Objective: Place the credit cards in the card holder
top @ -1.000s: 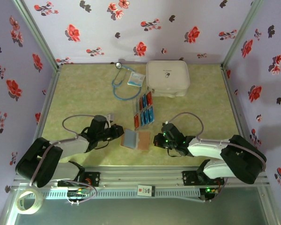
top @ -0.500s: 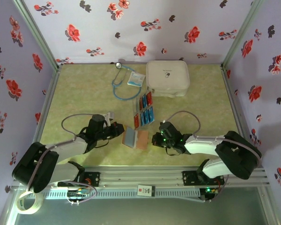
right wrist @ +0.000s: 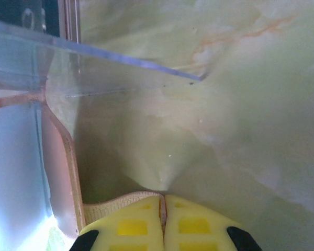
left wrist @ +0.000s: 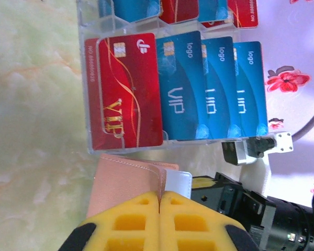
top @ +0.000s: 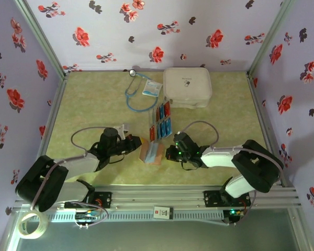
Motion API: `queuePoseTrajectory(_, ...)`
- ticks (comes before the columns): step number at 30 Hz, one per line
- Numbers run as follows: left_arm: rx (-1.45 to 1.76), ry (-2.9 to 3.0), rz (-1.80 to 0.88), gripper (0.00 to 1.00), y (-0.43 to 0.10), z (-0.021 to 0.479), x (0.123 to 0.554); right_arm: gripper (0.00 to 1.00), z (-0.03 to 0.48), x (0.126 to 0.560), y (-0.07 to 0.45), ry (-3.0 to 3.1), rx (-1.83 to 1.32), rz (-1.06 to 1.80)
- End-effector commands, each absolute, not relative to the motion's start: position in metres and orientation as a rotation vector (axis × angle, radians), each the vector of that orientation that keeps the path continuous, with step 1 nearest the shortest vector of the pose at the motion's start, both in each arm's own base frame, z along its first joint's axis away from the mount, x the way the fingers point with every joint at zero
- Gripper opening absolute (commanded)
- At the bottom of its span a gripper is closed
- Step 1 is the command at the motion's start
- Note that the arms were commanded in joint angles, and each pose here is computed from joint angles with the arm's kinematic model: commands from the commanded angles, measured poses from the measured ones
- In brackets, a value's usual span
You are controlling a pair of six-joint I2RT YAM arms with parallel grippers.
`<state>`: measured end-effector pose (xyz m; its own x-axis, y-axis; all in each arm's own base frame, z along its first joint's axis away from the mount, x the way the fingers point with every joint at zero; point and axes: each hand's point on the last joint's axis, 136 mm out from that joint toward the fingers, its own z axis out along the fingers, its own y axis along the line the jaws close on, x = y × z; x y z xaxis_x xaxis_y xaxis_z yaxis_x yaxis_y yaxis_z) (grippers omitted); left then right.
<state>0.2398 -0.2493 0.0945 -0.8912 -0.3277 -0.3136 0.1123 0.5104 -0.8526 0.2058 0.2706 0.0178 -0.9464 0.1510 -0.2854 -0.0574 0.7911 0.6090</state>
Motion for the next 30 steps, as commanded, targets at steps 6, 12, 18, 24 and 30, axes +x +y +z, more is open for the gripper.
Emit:
queuePoseTrajectory(6, -0.241, 2.344, -1.203, 0.0, -0.233, 0.088, 0.238, 0.13, 0.014, 0.199, 0.272, 2.684, 0.023, 0.901)
queuePoseTrajectory(12, -0.293, 2.38, -1.06, 0.0, -0.213, 0.073, 0.239, 0.29, 0.025, 0.211, 0.261, 2.669, 0.027, 0.858)
queuePoseTrajectory(18, -0.268, 2.391, -1.034, 0.0, -0.213, 0.067, 0.246, 0.28, 0.031, 0.232, 0.268, 2.651, 0.021, 0.862)
queuePoseTrajectory(24, -0.256, 2.393, -1.046, 0.0, -0.217, 0.065, 0.259, 0.22, 0.034, 0.249, 0.277, 2.631, 0.031, 0.879)
queuePoseTrajectory(30, -0.249, 2.399, -1.069, 0.0, -0.22, 0.063, 0.274, 0.21, 0.033, 0.266, 0.281, 2.612, 0.06, 0.881)
